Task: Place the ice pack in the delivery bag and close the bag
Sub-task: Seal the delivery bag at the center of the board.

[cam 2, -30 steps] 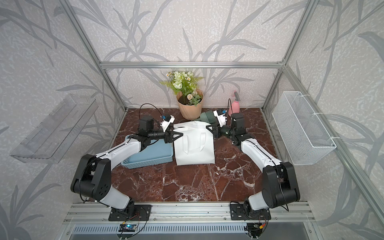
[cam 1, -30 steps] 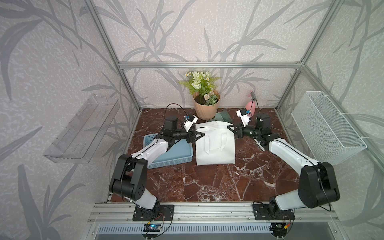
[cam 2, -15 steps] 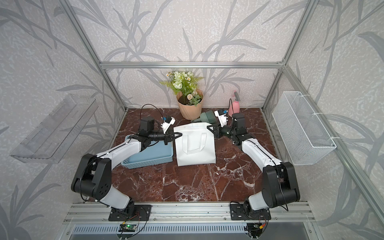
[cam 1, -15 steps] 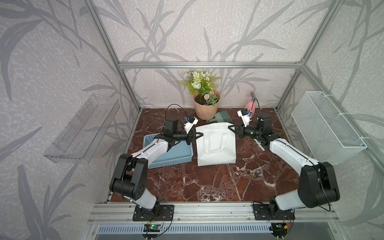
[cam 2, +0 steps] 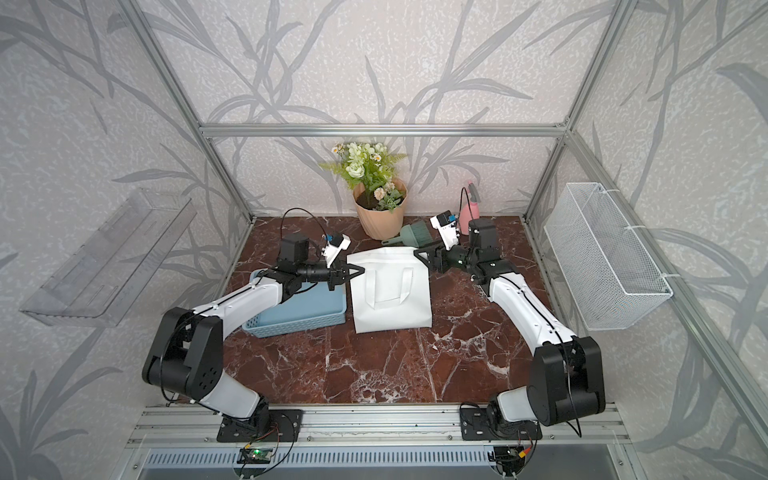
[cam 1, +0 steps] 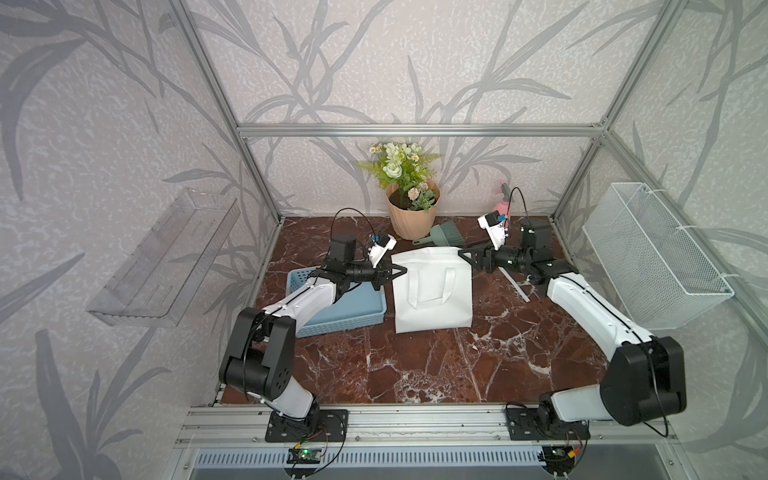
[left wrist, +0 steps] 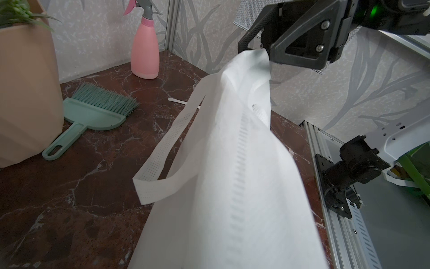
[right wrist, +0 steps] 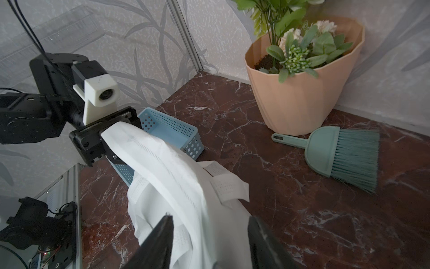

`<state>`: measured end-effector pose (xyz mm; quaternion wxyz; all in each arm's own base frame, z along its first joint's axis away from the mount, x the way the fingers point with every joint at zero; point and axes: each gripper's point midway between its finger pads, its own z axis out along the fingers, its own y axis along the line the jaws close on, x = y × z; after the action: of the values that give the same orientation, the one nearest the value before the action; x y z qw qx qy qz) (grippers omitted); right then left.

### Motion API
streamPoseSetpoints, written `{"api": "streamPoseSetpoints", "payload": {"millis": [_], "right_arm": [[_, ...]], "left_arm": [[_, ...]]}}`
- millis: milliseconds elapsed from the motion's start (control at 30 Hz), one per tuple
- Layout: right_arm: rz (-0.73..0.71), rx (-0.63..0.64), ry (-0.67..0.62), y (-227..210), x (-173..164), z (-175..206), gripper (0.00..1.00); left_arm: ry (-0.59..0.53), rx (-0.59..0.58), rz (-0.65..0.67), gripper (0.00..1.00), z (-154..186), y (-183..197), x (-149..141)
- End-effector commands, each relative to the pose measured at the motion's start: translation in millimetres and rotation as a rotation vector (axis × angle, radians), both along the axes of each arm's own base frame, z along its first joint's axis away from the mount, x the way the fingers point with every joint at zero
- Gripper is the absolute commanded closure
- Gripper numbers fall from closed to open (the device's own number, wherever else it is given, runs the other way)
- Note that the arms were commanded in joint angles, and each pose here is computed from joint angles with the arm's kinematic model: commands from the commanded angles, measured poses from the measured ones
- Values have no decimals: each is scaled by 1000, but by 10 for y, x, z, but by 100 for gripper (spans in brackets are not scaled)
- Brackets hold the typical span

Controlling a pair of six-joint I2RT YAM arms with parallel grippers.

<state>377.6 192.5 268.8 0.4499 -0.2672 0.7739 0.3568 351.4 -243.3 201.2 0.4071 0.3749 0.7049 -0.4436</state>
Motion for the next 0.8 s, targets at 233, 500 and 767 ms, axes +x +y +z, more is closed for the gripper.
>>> {"api": "streamPoseSetpoints", "payload": {"millis": [233, 500, 767], "right_arm": [[308, -96, -24, 768, -157, 316, 41], [440, -168, 79, 1242, -74, 41, 39], [563, -222, 165, 1338, -338, -203, 40]], "left_arm": [[-31, -19, -33, 100, 184, -44, -70], [-59, -15, -50, 100, 252, -78, -135], [-73, -6, -50, 100, 270, -70, -145]]}}
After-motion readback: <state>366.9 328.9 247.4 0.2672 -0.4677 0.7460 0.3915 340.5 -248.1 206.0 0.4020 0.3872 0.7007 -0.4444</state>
